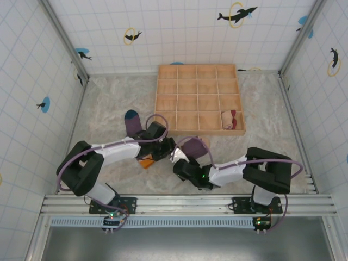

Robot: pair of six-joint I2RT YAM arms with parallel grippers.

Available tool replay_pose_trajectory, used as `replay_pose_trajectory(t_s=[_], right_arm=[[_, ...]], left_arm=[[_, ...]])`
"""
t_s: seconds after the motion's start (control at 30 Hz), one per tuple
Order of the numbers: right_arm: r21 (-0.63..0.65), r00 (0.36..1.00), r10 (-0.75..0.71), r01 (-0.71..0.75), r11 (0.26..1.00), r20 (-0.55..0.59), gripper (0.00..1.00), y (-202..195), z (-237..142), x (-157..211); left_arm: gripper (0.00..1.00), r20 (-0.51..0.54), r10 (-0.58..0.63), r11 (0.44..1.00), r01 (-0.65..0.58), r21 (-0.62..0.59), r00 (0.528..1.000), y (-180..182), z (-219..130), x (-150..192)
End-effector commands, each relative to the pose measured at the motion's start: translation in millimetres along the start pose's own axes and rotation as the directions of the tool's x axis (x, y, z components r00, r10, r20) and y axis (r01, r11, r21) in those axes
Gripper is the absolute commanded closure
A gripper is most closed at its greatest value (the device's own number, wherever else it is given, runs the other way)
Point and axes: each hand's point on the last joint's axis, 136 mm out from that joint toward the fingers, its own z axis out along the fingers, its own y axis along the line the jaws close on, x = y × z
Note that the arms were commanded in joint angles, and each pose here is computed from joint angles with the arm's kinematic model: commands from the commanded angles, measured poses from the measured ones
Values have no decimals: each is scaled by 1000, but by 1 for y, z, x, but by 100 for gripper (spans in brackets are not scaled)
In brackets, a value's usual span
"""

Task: Roll the socks

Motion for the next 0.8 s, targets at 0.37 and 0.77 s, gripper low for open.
replay_pose_trajectory(t_s=[0.37, 0.77], right_arm=[[-279, 820, 489, -564, 777, -298, 100, -10, -2, 64], [-273, 392, 812, -915, 297, -432, 100, -27, -17, 74]], left_arm=[[17, 64, 32, 994, -38, 100, 997, -11, -27, -3], [28, 75, 51, 982, -64, 178, 996, -25, -17, 3]])
